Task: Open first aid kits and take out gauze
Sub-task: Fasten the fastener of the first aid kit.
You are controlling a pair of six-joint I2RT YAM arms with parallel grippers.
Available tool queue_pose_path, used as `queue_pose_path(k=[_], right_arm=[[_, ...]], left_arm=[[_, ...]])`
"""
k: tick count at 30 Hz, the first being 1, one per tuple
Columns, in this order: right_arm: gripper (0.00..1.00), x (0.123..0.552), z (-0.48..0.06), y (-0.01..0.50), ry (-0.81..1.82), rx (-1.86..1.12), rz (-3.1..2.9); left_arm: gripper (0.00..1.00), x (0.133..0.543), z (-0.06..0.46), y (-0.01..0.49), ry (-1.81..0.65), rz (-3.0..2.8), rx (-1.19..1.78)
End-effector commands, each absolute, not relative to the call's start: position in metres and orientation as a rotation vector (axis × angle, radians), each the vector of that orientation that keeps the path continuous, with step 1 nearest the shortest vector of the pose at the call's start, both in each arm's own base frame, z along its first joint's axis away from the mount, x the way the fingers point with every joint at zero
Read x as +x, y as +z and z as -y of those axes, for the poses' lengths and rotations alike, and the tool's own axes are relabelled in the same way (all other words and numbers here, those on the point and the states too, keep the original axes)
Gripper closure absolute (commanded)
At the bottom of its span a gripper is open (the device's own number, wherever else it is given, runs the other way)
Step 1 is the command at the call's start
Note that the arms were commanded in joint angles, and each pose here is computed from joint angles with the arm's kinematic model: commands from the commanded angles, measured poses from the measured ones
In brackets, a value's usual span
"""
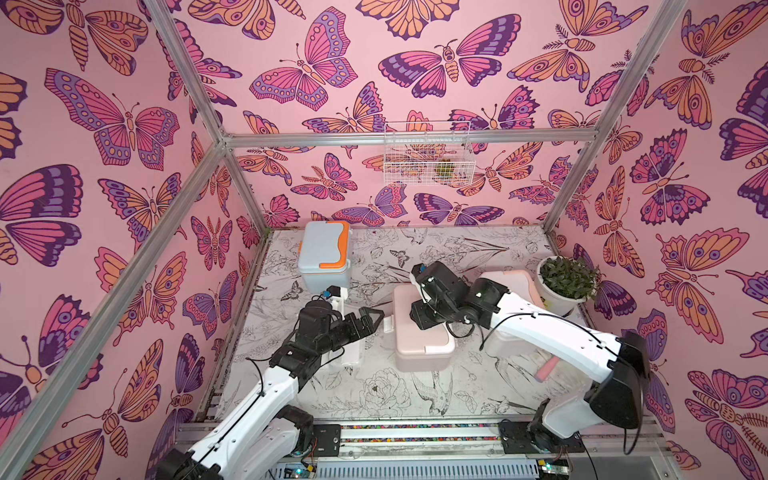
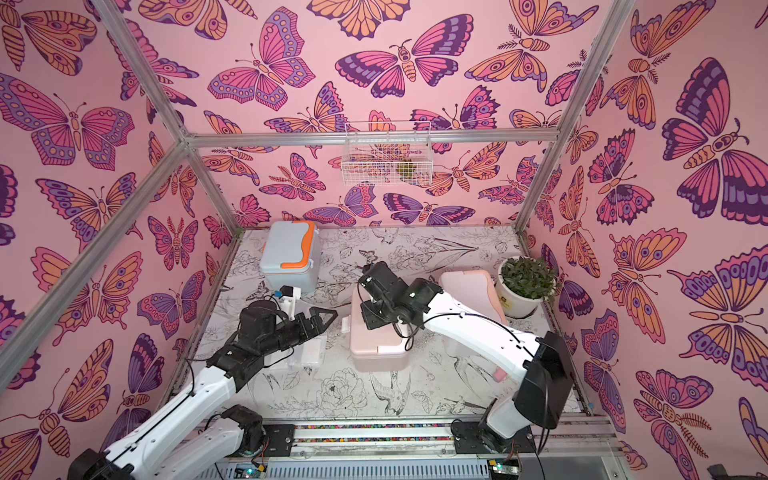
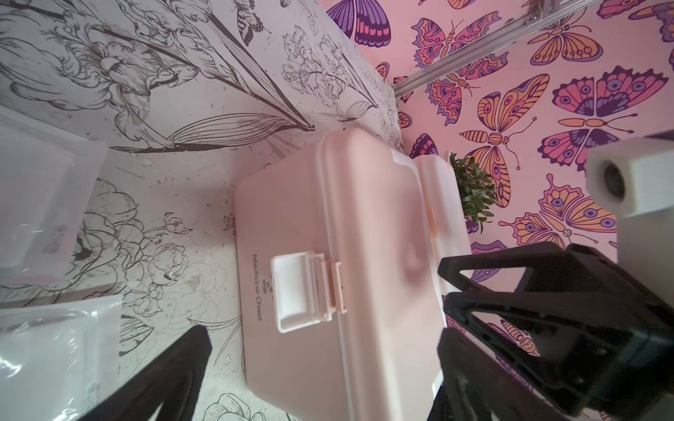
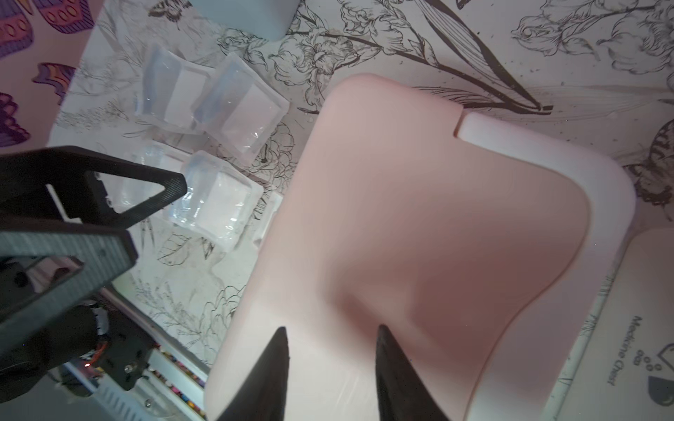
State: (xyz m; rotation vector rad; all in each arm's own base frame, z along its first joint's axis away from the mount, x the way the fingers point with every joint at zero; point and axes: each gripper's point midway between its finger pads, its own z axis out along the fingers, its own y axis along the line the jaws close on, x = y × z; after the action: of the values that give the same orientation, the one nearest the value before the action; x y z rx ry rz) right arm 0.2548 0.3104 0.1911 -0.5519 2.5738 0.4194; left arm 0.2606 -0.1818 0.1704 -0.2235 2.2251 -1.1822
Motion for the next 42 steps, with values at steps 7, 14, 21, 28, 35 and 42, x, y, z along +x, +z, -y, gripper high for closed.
queue_pose_path(k=[7,14,21,28,35,42], right_arm=[[0.62,0.247,-0.275,0.137,0.046,-0.6,-2.73],[0.62,0.236,-0.265,0.126,0.041,-0.582,-2.759],[0.62,0.235,-0.269,0.128,0.077,-0.589,-2.757],[0.62,0.233,-0.272,0.126,0.101,-0.594,-2.761],[0.63,0.233,-0.272,0.128,0.116,-0.592,-2.756],[0.63,0.232,-0.274,0.125,0.128,-0.596,-2.763]], left_arm=[[0.0,0.276,0.206,0.165,-1.417,-2.177,-0.198],[0.0,0.281,0.224,0.154,-1.547,-2.172,-0.189],[0.0,0.278,0.249,0.14,-1.656,-2.172,-0.18],[0.0,0.275,0.256,0.149,-1.806,-2.066,-0.199],[0.01,0.274,0.255,0.162,-1.84,-2.019,-0.185],[0.0,0.269,0.252,0.179,-1.833,-1.993,-0.156]])
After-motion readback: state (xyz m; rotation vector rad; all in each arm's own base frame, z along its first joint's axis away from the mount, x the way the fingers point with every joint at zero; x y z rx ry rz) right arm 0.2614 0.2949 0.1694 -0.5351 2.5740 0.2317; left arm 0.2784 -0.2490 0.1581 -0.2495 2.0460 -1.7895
